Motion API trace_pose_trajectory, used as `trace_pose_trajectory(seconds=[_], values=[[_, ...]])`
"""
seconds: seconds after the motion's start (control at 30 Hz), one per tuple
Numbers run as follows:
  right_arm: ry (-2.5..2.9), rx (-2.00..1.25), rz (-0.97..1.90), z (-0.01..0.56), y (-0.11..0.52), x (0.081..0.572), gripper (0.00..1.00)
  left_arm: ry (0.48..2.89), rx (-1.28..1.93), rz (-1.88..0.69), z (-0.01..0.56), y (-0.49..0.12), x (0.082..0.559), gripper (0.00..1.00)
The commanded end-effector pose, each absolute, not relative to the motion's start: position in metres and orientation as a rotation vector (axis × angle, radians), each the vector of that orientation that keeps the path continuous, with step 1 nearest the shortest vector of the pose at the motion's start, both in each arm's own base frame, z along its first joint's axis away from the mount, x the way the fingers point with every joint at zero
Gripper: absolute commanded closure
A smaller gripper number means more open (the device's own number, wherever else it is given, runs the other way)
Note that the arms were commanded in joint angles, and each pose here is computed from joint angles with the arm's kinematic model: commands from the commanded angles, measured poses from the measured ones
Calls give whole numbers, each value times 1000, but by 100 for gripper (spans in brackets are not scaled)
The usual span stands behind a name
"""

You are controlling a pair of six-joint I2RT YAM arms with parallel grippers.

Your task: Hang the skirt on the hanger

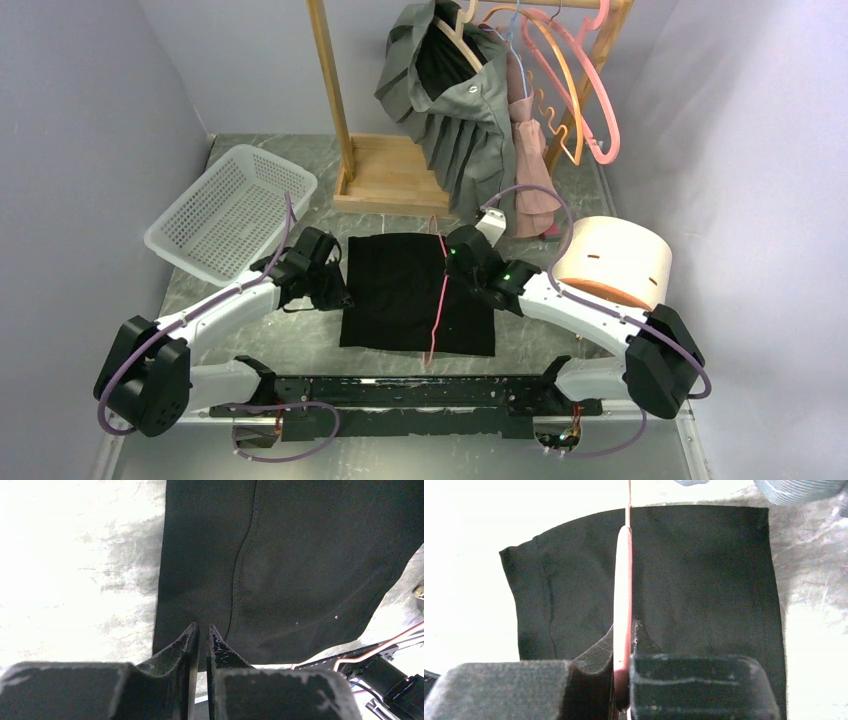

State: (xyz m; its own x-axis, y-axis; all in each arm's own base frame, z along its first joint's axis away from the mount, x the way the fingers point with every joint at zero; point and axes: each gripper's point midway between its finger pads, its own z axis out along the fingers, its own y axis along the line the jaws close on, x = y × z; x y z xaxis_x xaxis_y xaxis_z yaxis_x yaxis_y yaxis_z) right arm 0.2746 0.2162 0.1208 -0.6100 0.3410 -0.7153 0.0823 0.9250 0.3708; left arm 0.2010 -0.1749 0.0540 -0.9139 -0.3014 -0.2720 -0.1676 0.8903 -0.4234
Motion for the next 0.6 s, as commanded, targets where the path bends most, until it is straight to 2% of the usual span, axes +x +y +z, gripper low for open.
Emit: trace_pose_trajectory(seconds=[0.0, 0.57], values=[[2177, 242, 461, 135, 234, 284, 100, 2666, -313, -603, 69, -180, 213, 84], [2122, 165, 562, 163, 244, 281, 100, 2639, -296, -602, 78, -179, 216, 83]])
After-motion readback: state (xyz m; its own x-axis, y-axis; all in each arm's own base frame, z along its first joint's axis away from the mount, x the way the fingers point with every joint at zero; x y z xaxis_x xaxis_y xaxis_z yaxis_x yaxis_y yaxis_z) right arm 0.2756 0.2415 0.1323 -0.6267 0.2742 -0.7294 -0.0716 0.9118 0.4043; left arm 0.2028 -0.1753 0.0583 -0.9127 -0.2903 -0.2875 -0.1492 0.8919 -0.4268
